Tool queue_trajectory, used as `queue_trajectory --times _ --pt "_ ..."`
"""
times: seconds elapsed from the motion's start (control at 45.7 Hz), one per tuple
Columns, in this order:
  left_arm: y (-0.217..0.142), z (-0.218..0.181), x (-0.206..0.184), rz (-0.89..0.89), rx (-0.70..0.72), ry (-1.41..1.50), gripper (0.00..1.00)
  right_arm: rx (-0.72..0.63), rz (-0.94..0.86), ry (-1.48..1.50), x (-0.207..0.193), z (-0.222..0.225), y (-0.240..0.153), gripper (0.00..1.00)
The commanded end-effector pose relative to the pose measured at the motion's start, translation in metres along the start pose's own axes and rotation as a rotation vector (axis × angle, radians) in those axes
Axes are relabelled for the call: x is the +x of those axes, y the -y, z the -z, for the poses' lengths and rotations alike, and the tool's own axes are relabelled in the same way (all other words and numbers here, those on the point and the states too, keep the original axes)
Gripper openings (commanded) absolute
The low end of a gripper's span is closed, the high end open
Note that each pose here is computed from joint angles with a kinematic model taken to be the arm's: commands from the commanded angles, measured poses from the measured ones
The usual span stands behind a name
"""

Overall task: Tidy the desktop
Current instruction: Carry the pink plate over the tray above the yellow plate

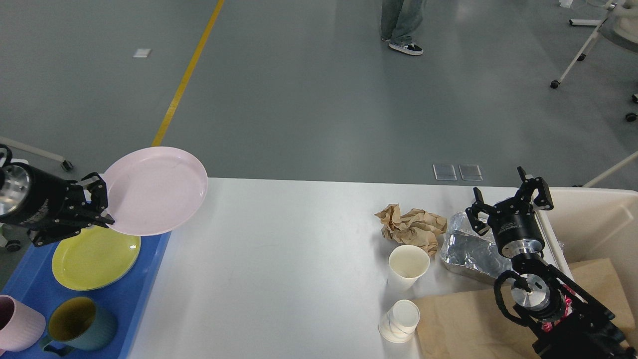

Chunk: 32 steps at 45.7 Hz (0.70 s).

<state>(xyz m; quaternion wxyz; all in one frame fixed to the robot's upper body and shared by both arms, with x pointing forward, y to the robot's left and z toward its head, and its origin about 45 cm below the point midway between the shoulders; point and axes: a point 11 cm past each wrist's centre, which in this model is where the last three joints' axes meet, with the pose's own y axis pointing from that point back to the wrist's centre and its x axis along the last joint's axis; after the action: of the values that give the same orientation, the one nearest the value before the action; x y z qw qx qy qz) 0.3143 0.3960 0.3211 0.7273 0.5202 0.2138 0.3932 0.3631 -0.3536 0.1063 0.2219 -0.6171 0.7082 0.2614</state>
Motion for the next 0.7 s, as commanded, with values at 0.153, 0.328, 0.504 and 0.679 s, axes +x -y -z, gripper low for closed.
queue_trajectory --times 0.153,0.328,0.504,0.679 --pt "-0.035 -0.021 -0.001 0.031 0.003 0.082 0.0 0.0 0.001 0.001 0.0 0.0 0.0 1.0" --pt "-0.037 -0.038 0.0 0.002 -0.1 0.043 0.0 0.0 0.001 0.001 0.0 0.0 0.0 1.0" --pt "-0.041 -0.036 0.012 -0.05 -0.15 -0.03 0.0 0.0 0.001 0.001 0.0 0.0 0.0 1.0" --pt "-0.039 -0.016 0.038 -0.111 -0.131 -0.085 0.0 0.0 0.0 0.0 0.0 0.0 0.0 1.0"
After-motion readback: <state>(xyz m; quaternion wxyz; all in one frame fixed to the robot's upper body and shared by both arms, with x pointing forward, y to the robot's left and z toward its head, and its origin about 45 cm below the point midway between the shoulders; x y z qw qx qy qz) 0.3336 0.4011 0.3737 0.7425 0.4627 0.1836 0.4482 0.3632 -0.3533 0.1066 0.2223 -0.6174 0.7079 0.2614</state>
